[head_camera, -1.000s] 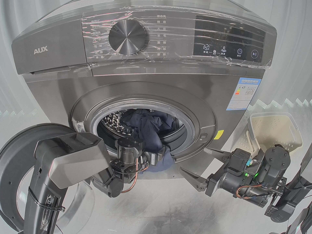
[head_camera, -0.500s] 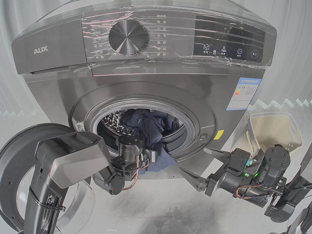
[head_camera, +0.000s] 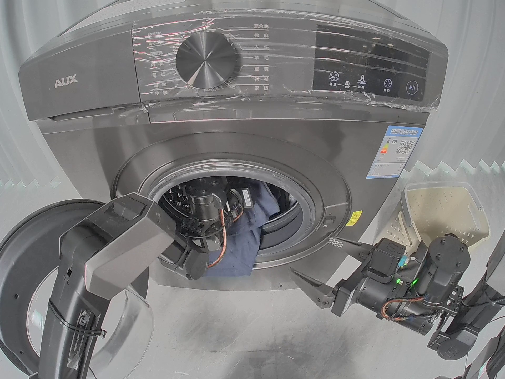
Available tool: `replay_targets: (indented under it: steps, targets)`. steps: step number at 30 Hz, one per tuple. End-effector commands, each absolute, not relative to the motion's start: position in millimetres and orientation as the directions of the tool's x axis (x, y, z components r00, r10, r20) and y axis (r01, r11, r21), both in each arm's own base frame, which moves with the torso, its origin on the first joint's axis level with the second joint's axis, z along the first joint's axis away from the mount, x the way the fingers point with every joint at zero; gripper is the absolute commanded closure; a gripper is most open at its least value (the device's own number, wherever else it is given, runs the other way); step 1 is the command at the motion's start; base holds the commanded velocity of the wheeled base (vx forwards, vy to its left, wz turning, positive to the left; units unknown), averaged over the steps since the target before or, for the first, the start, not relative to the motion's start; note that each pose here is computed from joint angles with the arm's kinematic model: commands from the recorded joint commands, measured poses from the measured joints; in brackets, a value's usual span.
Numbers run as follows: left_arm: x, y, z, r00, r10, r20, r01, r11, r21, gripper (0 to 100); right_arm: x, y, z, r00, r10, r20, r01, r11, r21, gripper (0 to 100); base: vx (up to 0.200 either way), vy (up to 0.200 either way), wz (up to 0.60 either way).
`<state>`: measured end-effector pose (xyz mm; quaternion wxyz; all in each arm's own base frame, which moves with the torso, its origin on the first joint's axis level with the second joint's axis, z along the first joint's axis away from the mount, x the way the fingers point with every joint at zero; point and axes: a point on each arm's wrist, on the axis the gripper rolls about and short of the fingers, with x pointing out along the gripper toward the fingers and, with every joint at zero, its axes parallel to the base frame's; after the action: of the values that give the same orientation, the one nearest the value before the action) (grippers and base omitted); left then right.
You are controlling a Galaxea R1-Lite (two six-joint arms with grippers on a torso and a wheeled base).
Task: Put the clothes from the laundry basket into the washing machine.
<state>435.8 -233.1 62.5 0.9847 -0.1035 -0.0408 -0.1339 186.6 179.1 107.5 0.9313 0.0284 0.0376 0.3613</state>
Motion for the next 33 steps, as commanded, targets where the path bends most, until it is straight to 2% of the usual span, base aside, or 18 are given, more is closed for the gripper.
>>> replay_targets:
  steps: [1,4,5,8,11,15,17,21,26,30,33]
  targets:
    - [445.4,-226.6,61.4,0.965,-0.227,0.127,0.25,0.947,-0.203,100,187.1,179.6,108.2,0.736,0.675,-0.046,-0.671,0.737,0.08,0,0.0,0.0,0.0]
    - [445.2,-226.5,61.8,0.965,-0.227,0.133,0.251,0.946,-0.204,100,187.1,179.6,108.3,0.736,0.675,-0.044,-0.671,0.737,0.08,0,0.0,0.0,0.0]
    - [445.2,-226.5,61.8,0.965,-0.227,0.133,0.251,0.946,-0.204,0,187.1,179.6,108.3,0.736,0.675,-0.044,-0.671,0.737,0.08,0,0.0,0.0,0.0]
    - [442.4,-226.7,59.1,0.966,-0.231,0.119,0.251,0.947,-0.202,0,187.1,179.6,108.3,0.736,0.675,-0.044,-0.671,0.737,0.08,0,0.0,0.0,0.0]
    - [425.9,-223.9,46.0,0.969,-0.244,0.036,0.247,0.952,-0.18,0,186.9,179.4,108.0,0.736,0.675,-0.046,-0.671,0.737,0.08,0,0.0,0.0,0.0]
    - [403.0,-223.1,48.9,0.96,-0.28,-0.031,0.271,0.949,-0.162,0,186.9,179.4,108.0,0.736,0.675,-0.046,-0.671,0.737,0.08,0,0.0,0.0,0.0]
    - [380.1,-222.4,46.2,0.94,-0.322,-0.115,0.305,0.942,-0.141,0,187.1,179.5,107.6,0.736,0.675,-0.048,-0.671,0.737,0.08,0,0.0,0.0,0.0]
    - [361.7,-221.7,40.0,0.907,-0.378,-0.185,0.359,0.925,-0.126,0,186.8,179.8,107.5,0.735,0.676,-0.049,-0.672,0.736,0.08,0,0.0,0.0,0.0]
    - [355.9,-222.1,26.2,0.894,-0.385,-0.23,0.372,0.923,-0.098,0,187.1,179.5,107.6,0.736,0.675,-0.048,-0.671,0.737,0.08,0,0.0,0.0,0.0]
    - [358.9,-223.9,5.8,0.887,-0.381,-0.262,0.376,0.924,-0.072,0,186.8,179.8,107.6,0.735,0.676,-0.048,-0.672,0.736,0.08,0,0.0,0.0,0.0]
    - [359.6,-224.4,2.8,0.886,-0.38,-0.266,0.376,0.924,-0.068,0,186.8,179.8,107.6,0.735,0.676,-0.048,-0.672,0.736,0.08,0,0.0,0.0,0.0]
